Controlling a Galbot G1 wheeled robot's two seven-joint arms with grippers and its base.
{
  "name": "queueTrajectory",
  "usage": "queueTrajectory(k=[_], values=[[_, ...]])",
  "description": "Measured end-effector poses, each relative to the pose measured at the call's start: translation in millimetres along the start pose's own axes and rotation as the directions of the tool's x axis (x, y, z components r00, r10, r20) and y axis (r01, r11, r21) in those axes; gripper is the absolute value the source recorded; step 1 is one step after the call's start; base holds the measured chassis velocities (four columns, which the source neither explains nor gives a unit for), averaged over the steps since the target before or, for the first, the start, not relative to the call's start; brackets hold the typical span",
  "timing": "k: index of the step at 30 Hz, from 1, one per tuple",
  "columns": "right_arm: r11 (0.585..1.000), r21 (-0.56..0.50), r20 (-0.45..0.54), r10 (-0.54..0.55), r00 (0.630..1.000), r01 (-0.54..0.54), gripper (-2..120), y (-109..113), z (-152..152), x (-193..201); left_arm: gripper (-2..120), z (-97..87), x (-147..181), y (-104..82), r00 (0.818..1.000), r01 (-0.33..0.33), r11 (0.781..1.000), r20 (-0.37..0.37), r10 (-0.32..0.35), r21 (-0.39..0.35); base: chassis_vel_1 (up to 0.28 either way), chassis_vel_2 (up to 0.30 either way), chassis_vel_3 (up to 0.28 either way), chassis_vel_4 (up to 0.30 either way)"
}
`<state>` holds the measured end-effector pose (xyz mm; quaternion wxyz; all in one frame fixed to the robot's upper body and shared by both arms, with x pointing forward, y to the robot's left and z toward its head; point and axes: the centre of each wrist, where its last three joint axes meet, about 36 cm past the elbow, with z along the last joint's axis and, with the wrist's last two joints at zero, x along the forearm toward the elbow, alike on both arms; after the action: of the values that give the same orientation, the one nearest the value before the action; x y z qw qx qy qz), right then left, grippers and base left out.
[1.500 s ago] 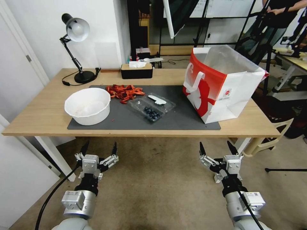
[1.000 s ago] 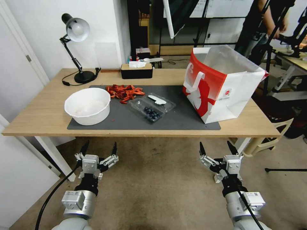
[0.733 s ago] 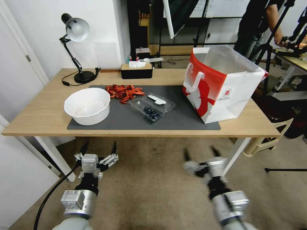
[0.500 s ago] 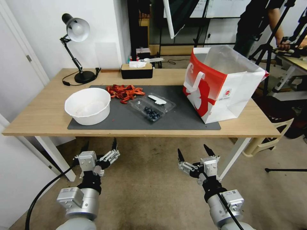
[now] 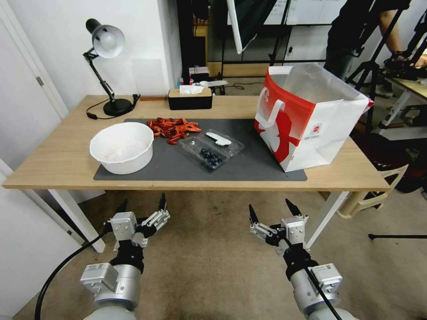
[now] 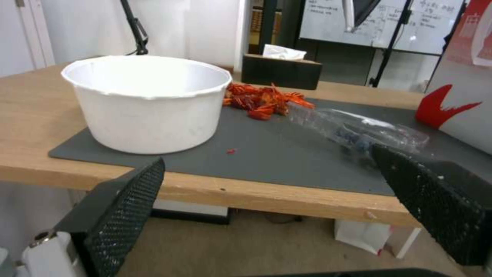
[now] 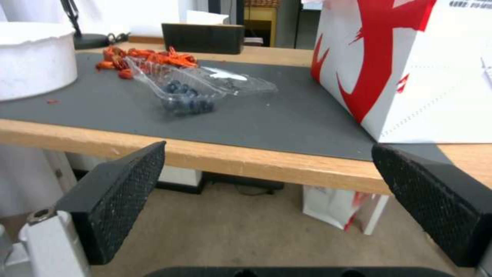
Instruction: Close the takeout container lid, then place the container into the takeout bag.
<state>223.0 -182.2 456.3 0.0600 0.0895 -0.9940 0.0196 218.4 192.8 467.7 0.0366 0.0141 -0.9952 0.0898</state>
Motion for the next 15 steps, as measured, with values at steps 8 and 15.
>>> queueTrajectory(k=[8,15], values=[[0.991,-0.119,0.036,-0.053,0.998,0.057,100,-11.3,-3.2,-10.1,100,3.2,-1.3,2.9,1.0,-0.014,1.0,-0.004,0.014,-0.018,0.0,0.0,0.0,0.0],[0.92,-0.361,0.101,-0.124,0.987,0.152,100,-36.1,-22.0,-30.1,100,9.8,-5.5,6.0,0.999,-0.033,0.999,-0.009,0.033,-0.032,0.0,0.0,0.0,0.0]])
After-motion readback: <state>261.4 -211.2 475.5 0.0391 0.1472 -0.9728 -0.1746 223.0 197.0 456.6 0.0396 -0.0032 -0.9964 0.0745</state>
